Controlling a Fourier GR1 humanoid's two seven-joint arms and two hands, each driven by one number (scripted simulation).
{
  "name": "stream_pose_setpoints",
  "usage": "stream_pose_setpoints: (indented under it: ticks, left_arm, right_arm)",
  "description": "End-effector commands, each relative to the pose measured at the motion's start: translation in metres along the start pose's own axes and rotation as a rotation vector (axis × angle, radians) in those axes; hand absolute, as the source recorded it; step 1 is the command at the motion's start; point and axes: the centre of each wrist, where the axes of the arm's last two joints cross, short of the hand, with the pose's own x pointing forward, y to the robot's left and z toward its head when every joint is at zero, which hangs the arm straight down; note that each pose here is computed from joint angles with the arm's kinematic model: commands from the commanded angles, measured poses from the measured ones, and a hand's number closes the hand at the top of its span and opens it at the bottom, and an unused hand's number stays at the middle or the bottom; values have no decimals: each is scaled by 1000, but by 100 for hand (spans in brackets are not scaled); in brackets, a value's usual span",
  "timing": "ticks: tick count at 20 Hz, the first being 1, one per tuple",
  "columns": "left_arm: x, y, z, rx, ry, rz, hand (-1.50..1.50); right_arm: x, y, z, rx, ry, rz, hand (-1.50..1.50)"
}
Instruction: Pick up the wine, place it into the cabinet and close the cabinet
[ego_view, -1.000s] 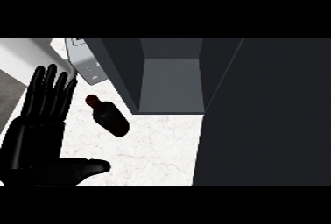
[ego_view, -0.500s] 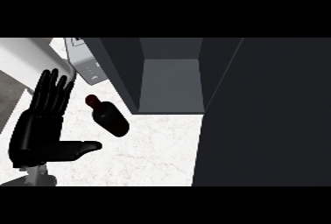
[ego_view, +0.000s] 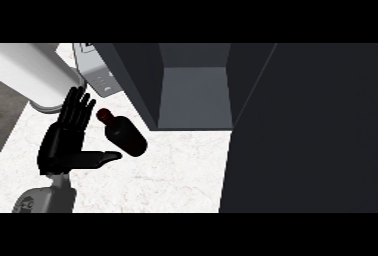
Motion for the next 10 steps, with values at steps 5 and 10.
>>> stream_pose_setpoints:
  ticks: [5, 10]
  left_arm:
    - [-61, 20, 0, -14, 49, 1, -150]
    - [-77, 30, 8, -23, 74, 9, -150]
  right_arm:
    - [14, -2, 15, 24, -34, -46, -150]
    - [7, -1, 21, 38, -34, -60, -150]
